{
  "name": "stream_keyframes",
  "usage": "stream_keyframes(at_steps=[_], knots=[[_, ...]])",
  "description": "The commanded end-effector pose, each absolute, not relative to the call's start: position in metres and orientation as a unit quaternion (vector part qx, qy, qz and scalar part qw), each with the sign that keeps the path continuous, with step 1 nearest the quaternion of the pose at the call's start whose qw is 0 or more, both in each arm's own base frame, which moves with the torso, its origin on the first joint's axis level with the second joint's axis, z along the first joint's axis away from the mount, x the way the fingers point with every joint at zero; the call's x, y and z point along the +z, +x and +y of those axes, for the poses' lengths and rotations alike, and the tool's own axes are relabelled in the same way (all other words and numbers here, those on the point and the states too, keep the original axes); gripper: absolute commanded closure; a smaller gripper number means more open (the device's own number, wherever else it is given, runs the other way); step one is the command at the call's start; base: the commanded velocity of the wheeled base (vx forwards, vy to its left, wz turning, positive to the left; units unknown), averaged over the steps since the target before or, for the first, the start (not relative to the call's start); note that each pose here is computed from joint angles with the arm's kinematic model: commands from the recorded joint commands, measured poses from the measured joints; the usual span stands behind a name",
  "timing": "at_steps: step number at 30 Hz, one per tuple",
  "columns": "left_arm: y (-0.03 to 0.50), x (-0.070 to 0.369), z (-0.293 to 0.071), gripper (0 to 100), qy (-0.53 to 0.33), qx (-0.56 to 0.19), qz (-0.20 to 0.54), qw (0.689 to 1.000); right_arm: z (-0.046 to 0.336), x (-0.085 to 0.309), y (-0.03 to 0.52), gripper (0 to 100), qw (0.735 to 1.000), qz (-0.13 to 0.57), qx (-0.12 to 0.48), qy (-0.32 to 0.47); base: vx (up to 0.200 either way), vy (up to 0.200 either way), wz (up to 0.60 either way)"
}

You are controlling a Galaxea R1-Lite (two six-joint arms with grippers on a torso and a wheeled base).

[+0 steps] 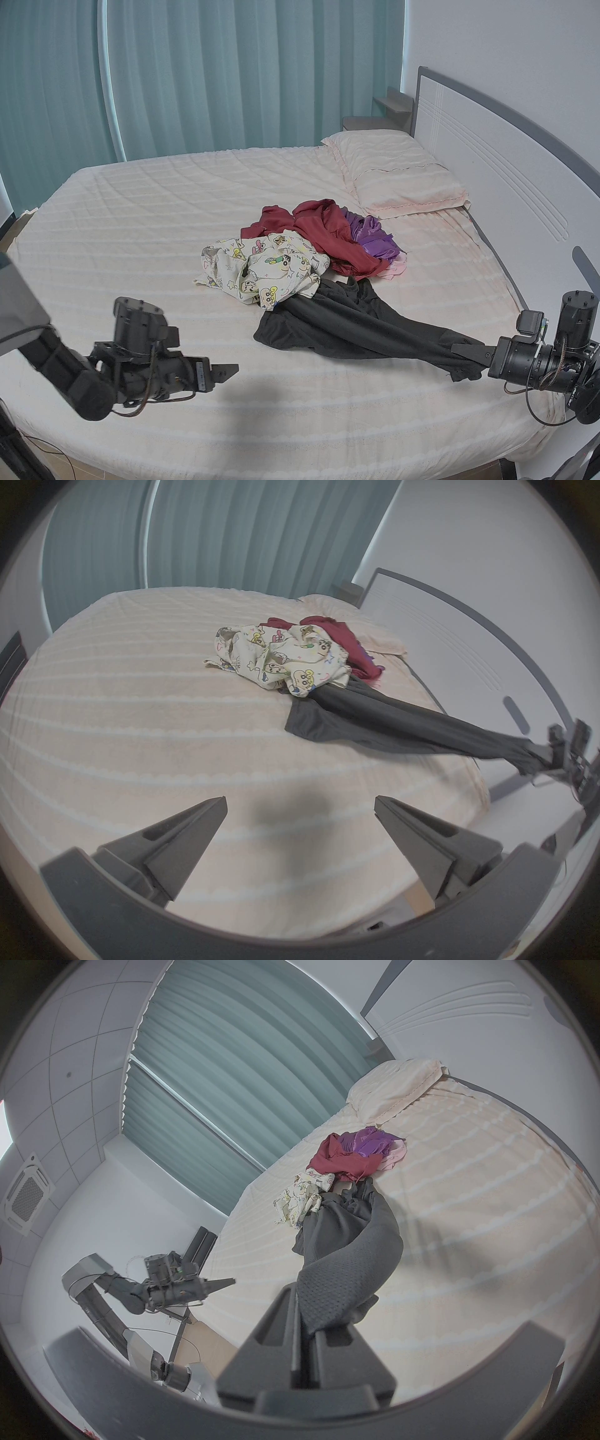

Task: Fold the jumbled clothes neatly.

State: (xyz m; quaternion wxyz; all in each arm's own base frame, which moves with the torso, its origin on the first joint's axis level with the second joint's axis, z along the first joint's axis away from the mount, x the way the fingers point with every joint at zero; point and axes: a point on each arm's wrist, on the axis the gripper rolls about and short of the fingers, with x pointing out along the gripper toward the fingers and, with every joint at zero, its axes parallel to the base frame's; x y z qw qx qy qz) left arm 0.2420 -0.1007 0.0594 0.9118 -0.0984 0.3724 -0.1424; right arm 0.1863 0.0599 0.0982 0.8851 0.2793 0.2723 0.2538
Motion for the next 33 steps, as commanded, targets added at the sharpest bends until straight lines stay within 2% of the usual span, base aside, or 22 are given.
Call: stream_keyframes(at_steps=[1, 7, 18, 22, 29, 33], knots=[[0.304, 0.002, -0.139, 0, -0.119, -0.102, 0.372, 0.915, 0.059, 0.093, 0.189, 100, 0.883, 0.282, 0.248, 0.28, 0.0, 0.0, 0.0], [0.348, -0.025, -0.157, 0, -0.117, -0.087, 0.354, 0.924, 0.059, 0.095, 0.191, 100, 0.884, 0.279, 0.248, 0.281, 0.0, 0.0, 0.0], [0.396, -0.057, -0.176, 0, -0.132, -0.051, 0.312, 0.94, 0.059, 0.091, 0.192, 100, 0.883, 0.287, 0.244, 0.281, 0.0, 0.0, 0.0], [0.407, -0.054, -0.181, 0, -0.146, -0.054, 0.296, 0.942, 0.059, 0.094, 0.193, 100, 0.884, 0.28, 0.245, 0.282, 0.0, 0.0, 0.0], [0.42, -0.051, -0.196, 0, -0.15, -0.058, 0.313, 0.936, 0.06, 0.11, 0.188, 100, 0.894, 0.213, 0.275, 0.284, 0.0, 0.0, 0.0], [0.422, -0.048, -0.203, 0, -0.153, -0.067, 0.327, 0.93, 0.059, 0.109, 0.188, 100, 0.893, 0.215, 0.274, 0.284, 0.0, 0.0, 0.0]])
